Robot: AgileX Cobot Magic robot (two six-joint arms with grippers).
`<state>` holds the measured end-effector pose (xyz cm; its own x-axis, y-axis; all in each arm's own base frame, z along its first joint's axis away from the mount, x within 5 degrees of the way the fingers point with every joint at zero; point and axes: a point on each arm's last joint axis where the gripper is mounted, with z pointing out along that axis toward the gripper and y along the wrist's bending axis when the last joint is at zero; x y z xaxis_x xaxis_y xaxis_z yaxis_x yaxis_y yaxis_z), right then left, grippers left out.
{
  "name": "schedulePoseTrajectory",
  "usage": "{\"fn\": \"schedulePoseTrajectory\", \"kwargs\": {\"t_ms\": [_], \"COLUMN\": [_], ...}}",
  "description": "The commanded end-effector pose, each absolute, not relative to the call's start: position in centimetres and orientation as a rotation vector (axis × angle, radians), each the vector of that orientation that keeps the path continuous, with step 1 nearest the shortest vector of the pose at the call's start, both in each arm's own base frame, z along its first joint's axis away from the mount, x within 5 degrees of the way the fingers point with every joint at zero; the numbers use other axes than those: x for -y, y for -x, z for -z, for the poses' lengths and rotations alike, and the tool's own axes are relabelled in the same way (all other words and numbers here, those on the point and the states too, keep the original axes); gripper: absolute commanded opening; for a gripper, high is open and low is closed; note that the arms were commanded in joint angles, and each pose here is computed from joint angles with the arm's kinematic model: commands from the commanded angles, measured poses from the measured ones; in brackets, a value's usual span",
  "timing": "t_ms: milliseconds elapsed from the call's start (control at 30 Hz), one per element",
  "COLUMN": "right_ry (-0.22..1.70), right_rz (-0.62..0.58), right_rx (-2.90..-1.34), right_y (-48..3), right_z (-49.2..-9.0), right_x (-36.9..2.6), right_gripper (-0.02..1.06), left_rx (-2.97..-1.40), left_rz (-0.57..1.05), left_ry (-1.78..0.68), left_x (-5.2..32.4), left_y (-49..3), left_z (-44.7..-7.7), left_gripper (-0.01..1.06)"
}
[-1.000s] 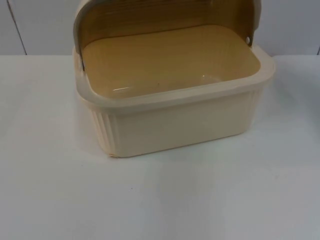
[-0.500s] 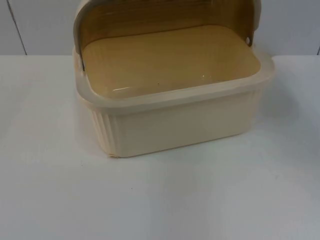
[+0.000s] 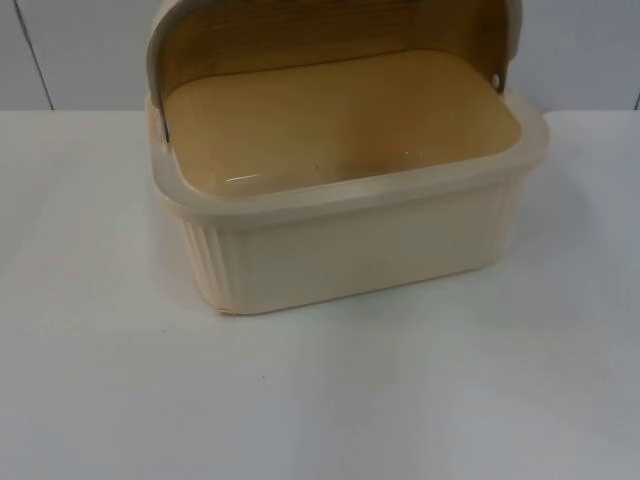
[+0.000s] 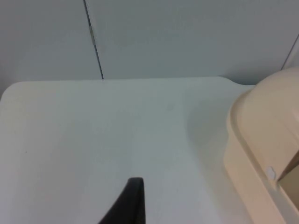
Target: Open the box lid with the left hand, place the block into the box with the right hand, then close the box lid with the left hand.
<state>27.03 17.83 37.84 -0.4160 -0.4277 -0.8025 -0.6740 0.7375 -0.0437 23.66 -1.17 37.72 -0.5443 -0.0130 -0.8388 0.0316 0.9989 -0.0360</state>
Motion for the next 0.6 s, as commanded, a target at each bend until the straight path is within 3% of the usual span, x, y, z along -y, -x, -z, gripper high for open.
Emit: {"fn": "schedulePoseTrajectory", "kwargs": {"t_ms": [0, 133, 367, 567], "right_ry": [0.852, 0.852, 0.822, 0.884], "right_rz": [-0.364, -0.372, -0.330, -0.186], "right_rx": [-2.079, -2.167, -2.171, -2.161], "right_y": [-27.4, -29.4, -32.4, -35.3], "right_z": [-37.2, -33.7, -29.9, -24.6], "right_x": [-18.6, -20.2, -21.6, -22.7], "right_gripper": [0.00, 0.00, 0.00, 0.00], "left_rx": [-2.145, -2.145, -2.145, -2.152], "left_rz": [0.053, 0.053, 0.051, 0.026], "left_ry": [-0.011, -0.011, -0.012, -0.024], "left_x": [1.1, 1.1, 1.1, 1.0], "left_y": [-23.4, -23.4, -23.4, -23.4], "left_z": [-37.8, -37.8, -37.8, -37.7], "left_gripper": [1.04, 1.04, 1.04, 1.04]}}
